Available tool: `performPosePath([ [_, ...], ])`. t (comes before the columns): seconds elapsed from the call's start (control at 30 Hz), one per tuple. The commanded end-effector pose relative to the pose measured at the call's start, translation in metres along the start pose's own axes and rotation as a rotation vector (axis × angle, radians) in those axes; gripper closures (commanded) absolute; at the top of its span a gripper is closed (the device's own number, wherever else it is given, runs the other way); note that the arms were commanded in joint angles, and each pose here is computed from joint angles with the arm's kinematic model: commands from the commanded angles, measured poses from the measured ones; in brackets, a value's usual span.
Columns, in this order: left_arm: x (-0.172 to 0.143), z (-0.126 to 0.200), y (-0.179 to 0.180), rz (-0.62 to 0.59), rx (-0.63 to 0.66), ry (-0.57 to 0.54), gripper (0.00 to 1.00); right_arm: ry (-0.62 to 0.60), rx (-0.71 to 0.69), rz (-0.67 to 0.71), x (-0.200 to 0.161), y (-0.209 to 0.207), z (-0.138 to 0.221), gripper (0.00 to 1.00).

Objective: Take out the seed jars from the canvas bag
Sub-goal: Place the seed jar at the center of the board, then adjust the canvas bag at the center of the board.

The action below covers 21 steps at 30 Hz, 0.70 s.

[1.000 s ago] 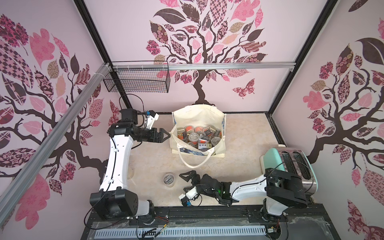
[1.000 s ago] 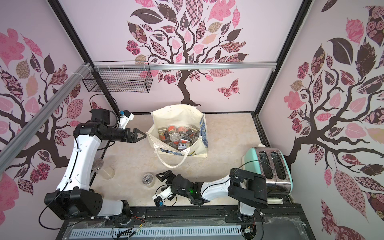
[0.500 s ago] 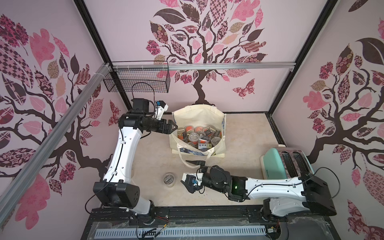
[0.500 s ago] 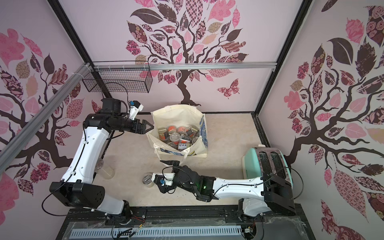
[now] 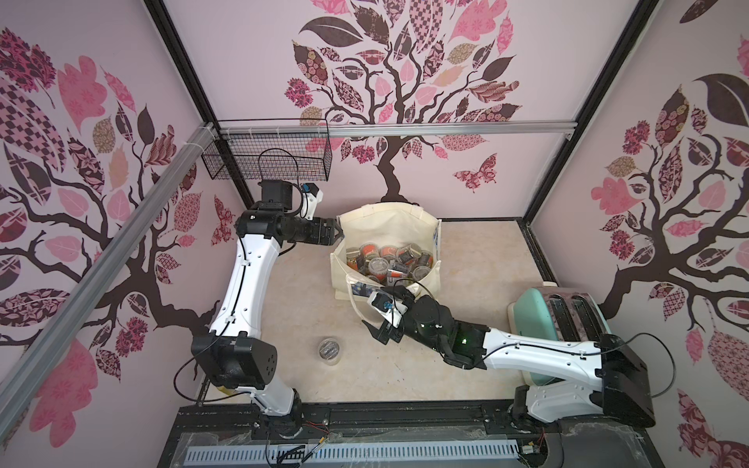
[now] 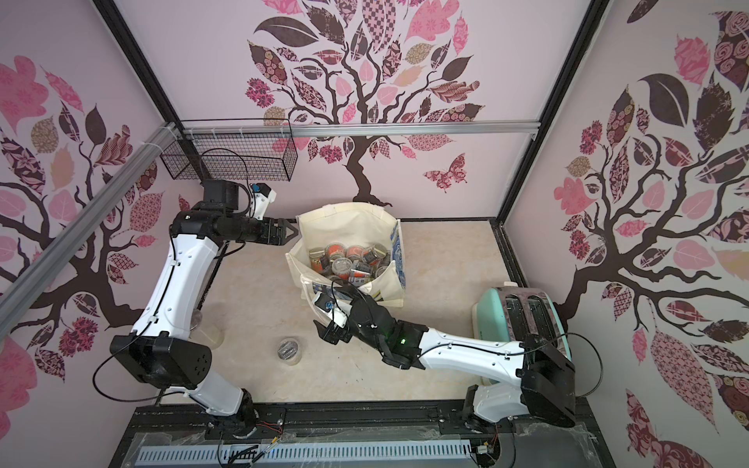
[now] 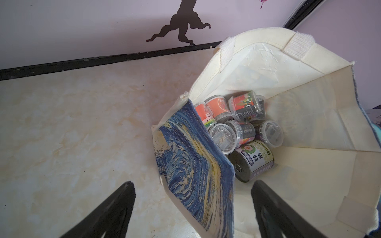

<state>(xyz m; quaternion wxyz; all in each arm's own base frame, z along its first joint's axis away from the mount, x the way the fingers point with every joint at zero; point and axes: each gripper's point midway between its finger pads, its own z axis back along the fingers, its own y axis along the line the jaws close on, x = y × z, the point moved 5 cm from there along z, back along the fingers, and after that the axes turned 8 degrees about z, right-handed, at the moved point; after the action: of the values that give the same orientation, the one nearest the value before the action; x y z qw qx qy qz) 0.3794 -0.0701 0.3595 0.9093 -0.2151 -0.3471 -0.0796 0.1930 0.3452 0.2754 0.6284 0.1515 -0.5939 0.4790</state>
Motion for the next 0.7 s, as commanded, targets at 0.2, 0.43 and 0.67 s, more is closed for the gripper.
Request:
performPosePath([
  [0.2,0.027,0.005,-0.007,-0.118,-0.03,-0.083,0.05,0.068,-0.088,-0.276,0.061,-0.049,0.021,0.04],
  [0.43,0.038,-0.011,0.001,-0.1,-0.021,-0.055,0.02,0.223,-0.192,-0.55,0.068,-0.09,0.03,0.08],
  [0.67,0.041,-0.026,-0.002,-0.188,-0.103,-0.007,0.02,0.424,-0.343,-0.647,0.031,-0.132,0.039,0.1],
])
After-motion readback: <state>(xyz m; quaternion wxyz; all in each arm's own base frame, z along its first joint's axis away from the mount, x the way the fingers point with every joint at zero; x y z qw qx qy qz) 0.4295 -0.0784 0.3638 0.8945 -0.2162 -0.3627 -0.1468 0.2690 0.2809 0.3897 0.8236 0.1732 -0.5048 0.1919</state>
